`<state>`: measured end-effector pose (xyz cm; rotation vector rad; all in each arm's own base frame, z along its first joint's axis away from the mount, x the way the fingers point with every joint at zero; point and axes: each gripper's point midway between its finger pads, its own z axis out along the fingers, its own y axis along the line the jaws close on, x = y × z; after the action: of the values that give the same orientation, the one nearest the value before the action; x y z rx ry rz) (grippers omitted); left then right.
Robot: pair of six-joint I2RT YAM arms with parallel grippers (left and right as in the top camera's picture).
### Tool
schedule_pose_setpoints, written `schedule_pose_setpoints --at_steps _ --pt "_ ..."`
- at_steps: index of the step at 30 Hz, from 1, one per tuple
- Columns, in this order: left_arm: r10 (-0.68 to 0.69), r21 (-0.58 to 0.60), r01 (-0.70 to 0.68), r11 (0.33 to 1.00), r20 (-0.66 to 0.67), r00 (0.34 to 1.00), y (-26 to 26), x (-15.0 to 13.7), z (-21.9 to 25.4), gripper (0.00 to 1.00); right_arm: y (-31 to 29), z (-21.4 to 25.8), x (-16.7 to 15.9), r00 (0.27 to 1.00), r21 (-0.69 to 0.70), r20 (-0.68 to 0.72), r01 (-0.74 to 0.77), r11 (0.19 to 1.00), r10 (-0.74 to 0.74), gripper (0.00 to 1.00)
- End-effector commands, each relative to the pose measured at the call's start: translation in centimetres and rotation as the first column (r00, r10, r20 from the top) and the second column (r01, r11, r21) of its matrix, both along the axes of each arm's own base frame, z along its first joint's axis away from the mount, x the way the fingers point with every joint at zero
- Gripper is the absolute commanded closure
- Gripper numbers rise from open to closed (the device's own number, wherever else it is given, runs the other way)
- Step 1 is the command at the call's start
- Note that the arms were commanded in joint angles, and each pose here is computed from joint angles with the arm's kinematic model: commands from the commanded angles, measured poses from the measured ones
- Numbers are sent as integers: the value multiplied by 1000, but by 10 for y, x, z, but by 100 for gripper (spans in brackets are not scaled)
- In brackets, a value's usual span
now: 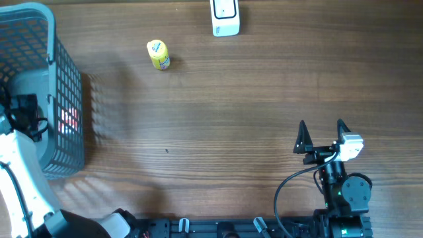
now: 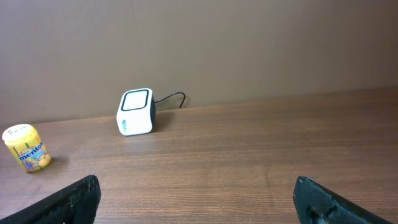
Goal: Scan the item barcode
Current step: 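Lift the tin can out of the basket toward the scanner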
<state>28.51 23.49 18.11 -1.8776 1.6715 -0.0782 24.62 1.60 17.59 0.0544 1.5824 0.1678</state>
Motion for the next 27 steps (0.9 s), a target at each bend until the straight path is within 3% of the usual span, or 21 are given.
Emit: schedule_pose_setpoints --at_steps 1,14,27 --pt "-55 43 51 998 115 992 -4 12 43 32 3 -2 0 1000 -4 -1 -15 1000 15 0" --pt "-160 134 121 984 328 931 -23 23 127 30 3 -2 0 1000 -4 -1 -15 1000 15 0" --pt "-335 220 255 942 541 771 -64 35 198 28 3 -2 0 1000 -4 -1 -15 1000 15 0"
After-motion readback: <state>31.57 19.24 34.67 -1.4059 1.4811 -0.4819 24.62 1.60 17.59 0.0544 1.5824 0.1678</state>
